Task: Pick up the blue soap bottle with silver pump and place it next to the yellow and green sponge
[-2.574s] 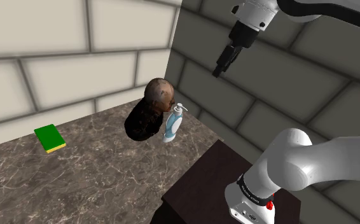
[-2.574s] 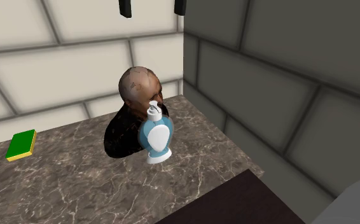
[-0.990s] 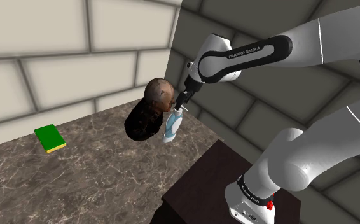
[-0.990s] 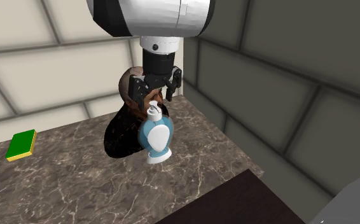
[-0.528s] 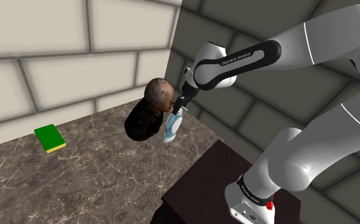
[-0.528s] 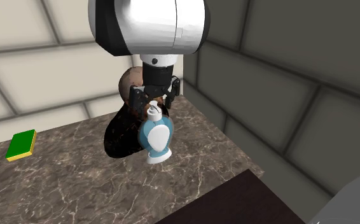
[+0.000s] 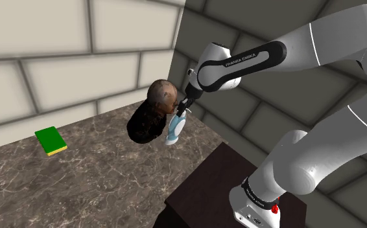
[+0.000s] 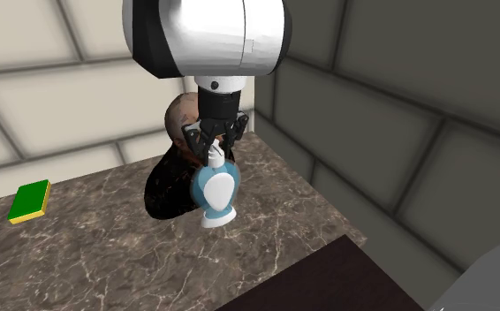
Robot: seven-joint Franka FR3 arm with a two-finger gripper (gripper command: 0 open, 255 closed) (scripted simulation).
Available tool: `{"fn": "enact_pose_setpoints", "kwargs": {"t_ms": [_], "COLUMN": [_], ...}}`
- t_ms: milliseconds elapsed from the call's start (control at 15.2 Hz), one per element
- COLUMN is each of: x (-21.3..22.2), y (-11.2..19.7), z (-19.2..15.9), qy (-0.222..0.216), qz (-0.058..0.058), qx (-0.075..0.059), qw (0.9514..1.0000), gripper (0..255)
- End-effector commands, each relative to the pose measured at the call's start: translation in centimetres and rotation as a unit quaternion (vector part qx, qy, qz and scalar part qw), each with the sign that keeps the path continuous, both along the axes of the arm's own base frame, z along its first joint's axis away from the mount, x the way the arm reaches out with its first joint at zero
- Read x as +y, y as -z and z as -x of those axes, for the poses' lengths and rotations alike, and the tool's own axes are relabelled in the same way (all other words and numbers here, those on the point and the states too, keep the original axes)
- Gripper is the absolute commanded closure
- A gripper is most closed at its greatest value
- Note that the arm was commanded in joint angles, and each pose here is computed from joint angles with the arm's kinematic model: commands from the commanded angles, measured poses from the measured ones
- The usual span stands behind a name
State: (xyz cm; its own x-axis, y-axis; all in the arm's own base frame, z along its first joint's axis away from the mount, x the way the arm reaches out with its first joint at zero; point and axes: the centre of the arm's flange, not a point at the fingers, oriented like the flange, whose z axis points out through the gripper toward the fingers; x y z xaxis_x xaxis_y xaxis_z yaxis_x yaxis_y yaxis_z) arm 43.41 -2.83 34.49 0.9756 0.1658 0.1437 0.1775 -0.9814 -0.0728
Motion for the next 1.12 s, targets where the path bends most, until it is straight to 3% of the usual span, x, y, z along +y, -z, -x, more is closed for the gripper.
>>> {"fn": "enact_pose_setpoints", "kwargs": {"t_ms": [0,396,1056], "x": [0.0,0.0,0.0], "y": [0.0,0.1,-5.2], "z": [0.0,0.0,0.0], "qy": [0.0,0.0,0.0], "qz": [0.0,0.0,0.0], "qx": [0.001,0.001,0.001], "qw": [1.0,1.0,1.0], "gripper": [255,255,255]}}
